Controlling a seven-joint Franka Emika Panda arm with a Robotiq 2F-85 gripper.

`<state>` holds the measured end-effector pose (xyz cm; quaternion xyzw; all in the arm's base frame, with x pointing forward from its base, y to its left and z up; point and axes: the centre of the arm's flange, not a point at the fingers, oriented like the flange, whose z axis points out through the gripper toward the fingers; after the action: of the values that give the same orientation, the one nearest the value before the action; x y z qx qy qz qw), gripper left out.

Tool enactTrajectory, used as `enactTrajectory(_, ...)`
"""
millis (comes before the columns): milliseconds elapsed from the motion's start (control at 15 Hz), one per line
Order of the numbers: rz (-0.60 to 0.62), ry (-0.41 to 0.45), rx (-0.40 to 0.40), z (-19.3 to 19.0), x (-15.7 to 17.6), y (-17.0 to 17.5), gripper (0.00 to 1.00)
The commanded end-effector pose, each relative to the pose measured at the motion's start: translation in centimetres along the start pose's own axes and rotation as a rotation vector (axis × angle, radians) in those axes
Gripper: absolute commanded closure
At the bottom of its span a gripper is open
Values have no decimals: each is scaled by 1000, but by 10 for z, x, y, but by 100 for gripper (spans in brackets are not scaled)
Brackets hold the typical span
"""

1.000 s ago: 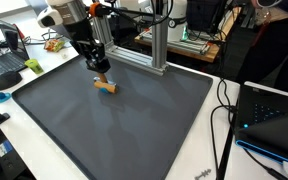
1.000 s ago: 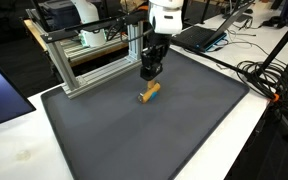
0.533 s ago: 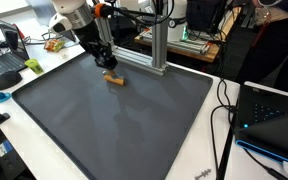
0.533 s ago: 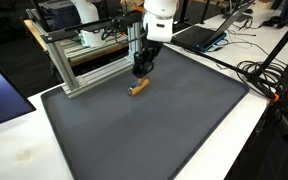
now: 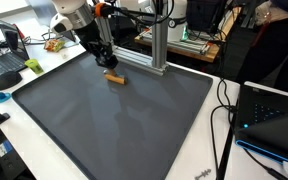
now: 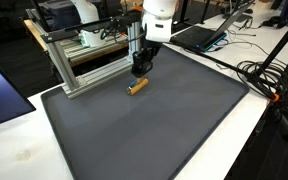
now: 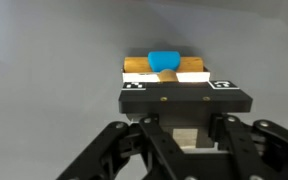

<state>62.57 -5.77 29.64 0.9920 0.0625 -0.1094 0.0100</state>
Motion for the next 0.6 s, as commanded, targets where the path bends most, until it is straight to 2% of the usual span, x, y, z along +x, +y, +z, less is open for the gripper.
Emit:
enactTrajectory(0,0,4,1,-5,-10,1,78)
enactTrajectory(533,8,111,-22,-71,-16,-2,78)
